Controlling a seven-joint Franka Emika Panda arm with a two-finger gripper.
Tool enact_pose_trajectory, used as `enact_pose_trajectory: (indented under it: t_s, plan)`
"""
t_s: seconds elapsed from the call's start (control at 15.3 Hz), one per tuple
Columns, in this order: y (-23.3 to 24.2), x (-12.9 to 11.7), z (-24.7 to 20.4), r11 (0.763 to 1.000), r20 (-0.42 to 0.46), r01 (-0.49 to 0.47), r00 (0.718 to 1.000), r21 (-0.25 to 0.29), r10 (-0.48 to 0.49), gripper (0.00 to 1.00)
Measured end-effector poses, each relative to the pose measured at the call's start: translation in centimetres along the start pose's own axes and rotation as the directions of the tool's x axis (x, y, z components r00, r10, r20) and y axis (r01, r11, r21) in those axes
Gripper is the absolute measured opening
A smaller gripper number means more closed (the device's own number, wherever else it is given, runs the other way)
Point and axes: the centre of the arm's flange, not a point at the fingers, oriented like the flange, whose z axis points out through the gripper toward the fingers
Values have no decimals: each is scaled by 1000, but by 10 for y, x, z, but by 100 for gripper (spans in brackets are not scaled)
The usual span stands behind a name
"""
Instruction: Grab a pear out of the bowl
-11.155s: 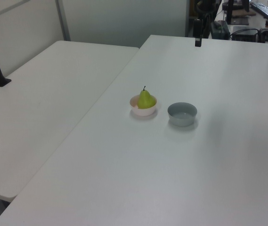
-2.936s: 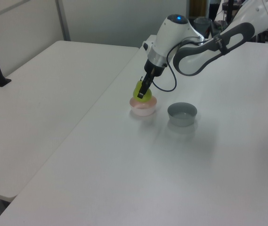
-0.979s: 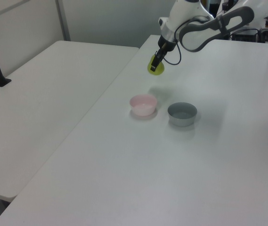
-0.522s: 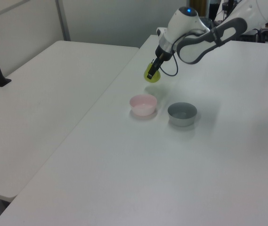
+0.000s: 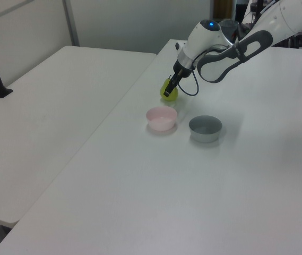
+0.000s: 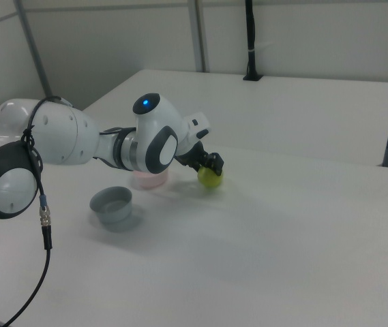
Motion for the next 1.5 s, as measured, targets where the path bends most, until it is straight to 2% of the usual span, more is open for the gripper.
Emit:
enact_pose_trajectory:
  t_s: [0.26,0.39,0.85,1.11,1.5]
  plan:
    - [0,0,0,1000,-1,0,1000,0,0,73]
    - [0,1,-1,1000,-3,0,1000,0,0,81]
    - [2,9,-8,1000,-22,-1,1000,-3,1,81]
    - [7,26,-35,1000,-60,-6,998,-8,6,81]
    - [14,44,-92,999,8,-35,999,-13,35,83]
